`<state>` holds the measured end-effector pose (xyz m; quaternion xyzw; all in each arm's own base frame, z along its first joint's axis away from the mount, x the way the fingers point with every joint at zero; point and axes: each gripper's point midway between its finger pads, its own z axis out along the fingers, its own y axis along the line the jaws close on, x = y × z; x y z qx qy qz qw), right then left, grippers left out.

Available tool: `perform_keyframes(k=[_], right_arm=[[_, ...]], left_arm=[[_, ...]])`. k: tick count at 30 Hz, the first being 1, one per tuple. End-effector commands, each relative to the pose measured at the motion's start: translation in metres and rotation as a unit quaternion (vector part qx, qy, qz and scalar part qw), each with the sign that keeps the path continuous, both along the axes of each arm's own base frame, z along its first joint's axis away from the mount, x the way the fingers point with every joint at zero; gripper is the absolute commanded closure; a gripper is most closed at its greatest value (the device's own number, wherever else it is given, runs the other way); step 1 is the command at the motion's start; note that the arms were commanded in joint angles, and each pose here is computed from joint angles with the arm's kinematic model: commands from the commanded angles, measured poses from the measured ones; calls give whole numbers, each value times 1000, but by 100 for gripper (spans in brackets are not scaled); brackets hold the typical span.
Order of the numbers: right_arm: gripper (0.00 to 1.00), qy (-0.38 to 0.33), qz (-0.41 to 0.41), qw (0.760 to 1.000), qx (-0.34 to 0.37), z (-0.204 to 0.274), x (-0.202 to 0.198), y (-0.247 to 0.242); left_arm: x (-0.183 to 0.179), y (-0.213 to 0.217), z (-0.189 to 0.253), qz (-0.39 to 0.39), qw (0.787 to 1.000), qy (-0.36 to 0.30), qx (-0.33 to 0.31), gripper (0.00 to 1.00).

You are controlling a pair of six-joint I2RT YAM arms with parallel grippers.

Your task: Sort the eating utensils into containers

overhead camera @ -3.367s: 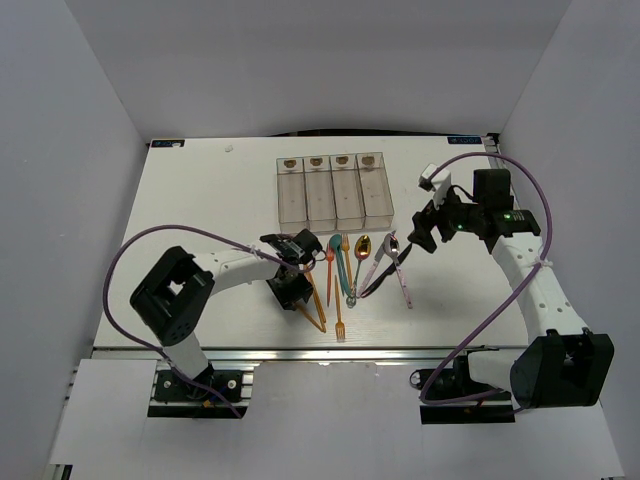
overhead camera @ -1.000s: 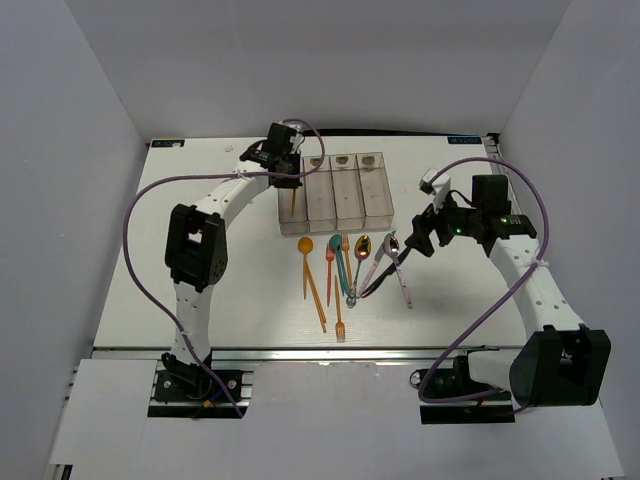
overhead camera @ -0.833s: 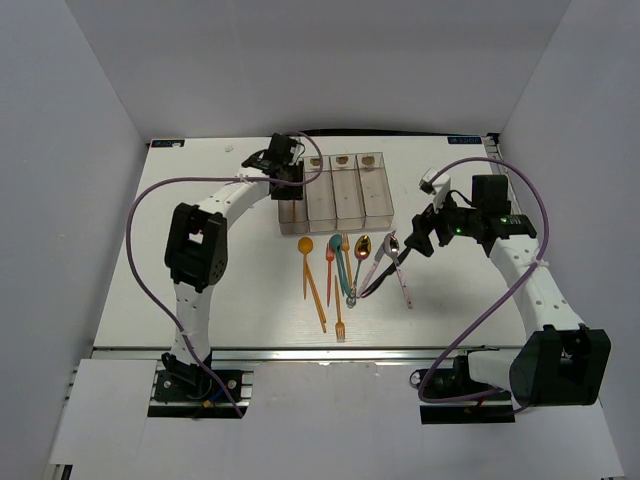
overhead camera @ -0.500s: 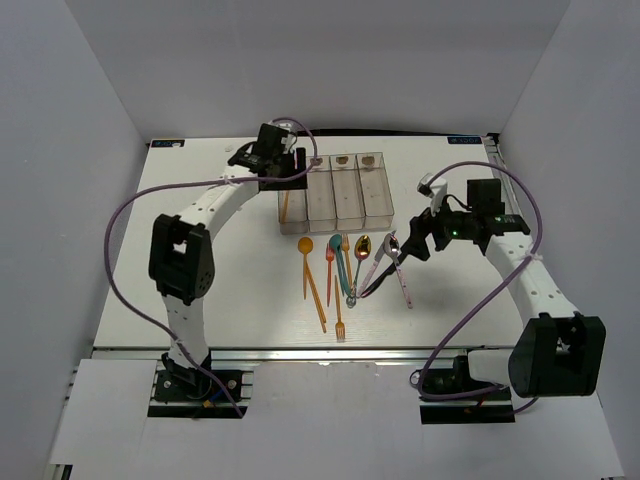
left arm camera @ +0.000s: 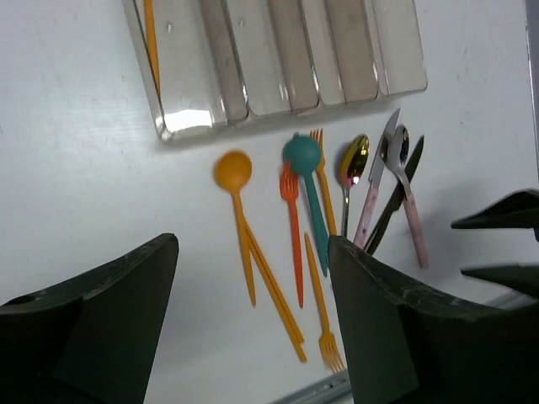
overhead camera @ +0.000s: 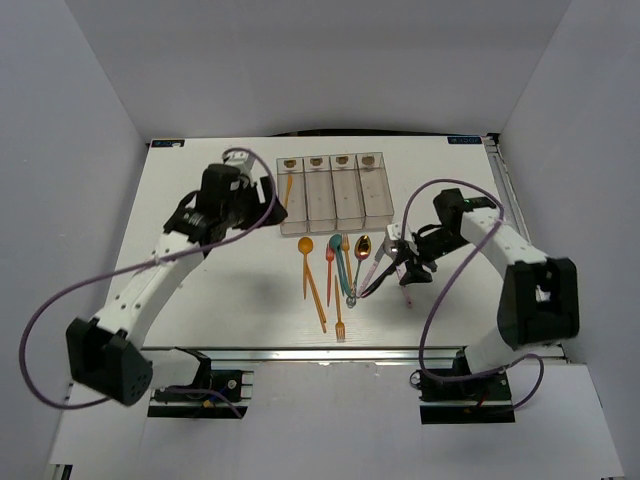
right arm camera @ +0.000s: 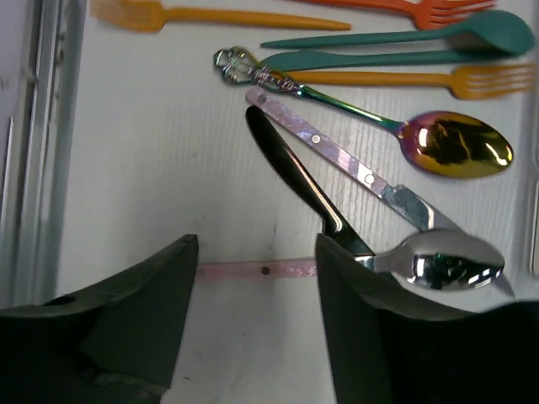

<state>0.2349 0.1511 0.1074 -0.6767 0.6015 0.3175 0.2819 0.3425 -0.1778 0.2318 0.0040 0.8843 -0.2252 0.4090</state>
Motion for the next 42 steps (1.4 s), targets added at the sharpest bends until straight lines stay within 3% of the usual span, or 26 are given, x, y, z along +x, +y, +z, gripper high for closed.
perform_keyframes(k=[1, 6, 12, 30, 33, 36, 39, 42], right_arm=[[40, -55, 160, 985, -15, -9, 0, -2], [42, -87, 207, 973, -52, -24, 20, 11], [41, -74, 241, 964, -87, -52, 13, 27], [41, -86, 219, 955, -181, -104, 37, 21], [46, -95, 231, 948, -199, -114, 33, 18], [56, -94, 237, 946, -202, -118, 29, 18], [73, -87, 243, 942, -213, -122, 23, 13], [80, -84, 247, 939, -225, -126, 23, 7]], left_arm=[[-39, 10, 1, 23, 999, 10, -48, 17], [-90, 29, -34, 66, 993, 44, -89, 17], [-126, 46, -48, 108, 985, 46, -125, 16], [-130, 48, -54, 119, 983, 59, -130, 14], [-130, 46, -54, 116, 982, 62, -135, 14], [-131, 45, -55, 116, 982, 63, -137, 14], [-131, 44, -55, 114, 982, 64, -138, 14], [-130, 43, -56, 114, 982, 65, -138, 14]])
